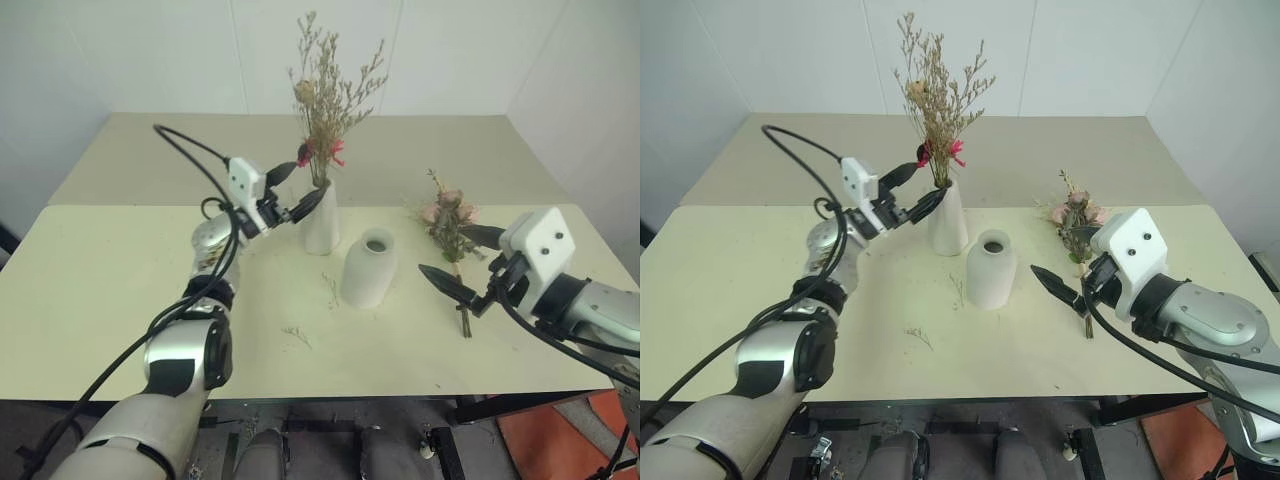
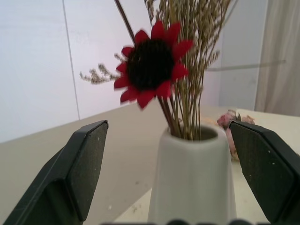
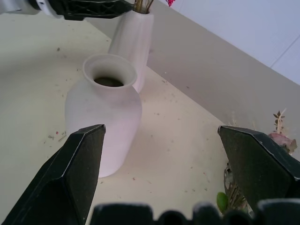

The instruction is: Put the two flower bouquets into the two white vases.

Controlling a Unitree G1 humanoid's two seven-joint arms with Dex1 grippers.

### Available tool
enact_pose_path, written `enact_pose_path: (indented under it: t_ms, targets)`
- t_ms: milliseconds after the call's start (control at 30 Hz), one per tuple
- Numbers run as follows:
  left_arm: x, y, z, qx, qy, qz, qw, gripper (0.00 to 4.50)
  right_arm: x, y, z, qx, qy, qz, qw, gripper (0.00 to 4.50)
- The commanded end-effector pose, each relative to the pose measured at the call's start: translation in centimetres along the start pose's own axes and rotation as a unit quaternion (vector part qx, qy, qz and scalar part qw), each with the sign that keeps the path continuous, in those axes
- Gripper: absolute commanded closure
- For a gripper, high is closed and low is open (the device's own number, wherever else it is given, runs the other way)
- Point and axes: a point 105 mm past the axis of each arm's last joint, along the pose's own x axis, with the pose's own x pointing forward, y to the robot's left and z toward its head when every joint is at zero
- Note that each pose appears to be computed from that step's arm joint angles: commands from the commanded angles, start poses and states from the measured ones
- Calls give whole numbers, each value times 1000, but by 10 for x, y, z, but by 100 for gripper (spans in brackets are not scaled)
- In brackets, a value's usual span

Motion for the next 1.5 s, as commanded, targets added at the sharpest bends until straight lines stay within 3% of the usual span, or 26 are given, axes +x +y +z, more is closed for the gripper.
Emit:
enact_pose_path:
  t_ms: [33,200,300,433,567,1100,1233,1500]
  targets:
    - [-34,9,30,35,-7,-23,999,2,-9,-30,2,-11,5,-77,997,0]
    - [-76,-16,38,79,106,-120,984,2,-3,-49,-29,24,92,-111,989,0]
    - [-75,-30,50,105,150,-162,970,2,8,-57,-42,69,139,-90,984,0]
    - [-59,-52,63,140,155,-223,952,2,25,-73,-61,141,210,-71,965,0]
    - [-44,-64,72,152,144,-254,944,2,38,-95,-84,181,269,-108,940,0]
    - [-41,-65,54,149,173,-275,934,2,65,-78,-101,253,314,-46,914,0]
    - [-42,-64,53,161,177,-274,932,0,66,-78,-105,261,325,-54,907,88]
    - [-42,-66,48,159,174,-274,932,0,68,-80,-107,265,332,-63,903,352]
